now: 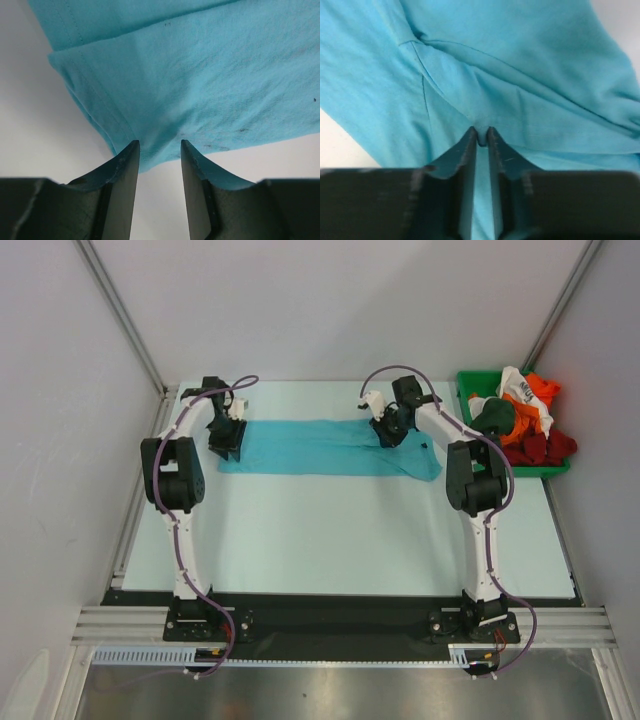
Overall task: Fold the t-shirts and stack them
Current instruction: Fold the tshirt
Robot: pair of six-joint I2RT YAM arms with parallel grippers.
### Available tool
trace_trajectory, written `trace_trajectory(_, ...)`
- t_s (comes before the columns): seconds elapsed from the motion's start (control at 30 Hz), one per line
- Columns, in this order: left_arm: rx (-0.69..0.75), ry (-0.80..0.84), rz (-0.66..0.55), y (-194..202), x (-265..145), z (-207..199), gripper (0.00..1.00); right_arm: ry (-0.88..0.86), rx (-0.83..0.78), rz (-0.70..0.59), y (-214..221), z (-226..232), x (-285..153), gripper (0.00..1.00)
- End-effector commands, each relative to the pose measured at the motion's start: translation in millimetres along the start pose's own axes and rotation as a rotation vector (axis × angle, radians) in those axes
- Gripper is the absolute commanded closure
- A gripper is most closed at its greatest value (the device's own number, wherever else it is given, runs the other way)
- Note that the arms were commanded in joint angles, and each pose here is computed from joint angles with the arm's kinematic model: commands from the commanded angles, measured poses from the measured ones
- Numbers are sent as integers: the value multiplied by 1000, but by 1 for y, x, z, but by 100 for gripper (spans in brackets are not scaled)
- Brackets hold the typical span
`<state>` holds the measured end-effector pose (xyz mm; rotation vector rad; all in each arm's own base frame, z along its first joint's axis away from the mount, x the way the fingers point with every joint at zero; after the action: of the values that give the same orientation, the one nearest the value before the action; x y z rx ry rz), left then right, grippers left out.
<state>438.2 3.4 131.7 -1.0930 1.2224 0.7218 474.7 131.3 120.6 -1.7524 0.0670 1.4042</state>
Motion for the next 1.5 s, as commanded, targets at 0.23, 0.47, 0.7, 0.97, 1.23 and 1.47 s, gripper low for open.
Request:
trace_trajectory(0.23, -9, 5, -9, 0, 0, 0, 57, 115, -93, -159, -58, -15, -3, 92)
trace_trajectory(0.47, -7, 4, -11, 1, -1, -1, 56, 257, -157, -230, -93, -19, -3, 58)
trace_trajectory(0.7, 20, -12, -56, -5, -17, 1, 55, 301, -115, -240, -76, -9, -53, 52)
trace_trajectory(0.97, 204, -46, -69, 11, -47, -1, 41, 238, 20, -141, -19, 18, -83, 52)
trace_trajectory(1.23, 481, -54, -25, 26, -49, -10, 38, 204, 31, -97, 2, 30, -94, 52)
trace_trajectory(1.47, 615, -58, 17, 14, -36, -1, 40, 204, 26, -92, 2, 38, -93, 51)
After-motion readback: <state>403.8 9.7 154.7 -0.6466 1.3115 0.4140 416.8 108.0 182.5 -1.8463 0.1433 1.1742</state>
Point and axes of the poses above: each gripper's point midway between its finger pads, its own x axis out along the fingers, its own z axis along the line the jaws close on, y = z × x, the point moved 10 cm from there along -x, back along the fingers, and after that the axes turned 8 degrees about x, right-handed, at the moved point
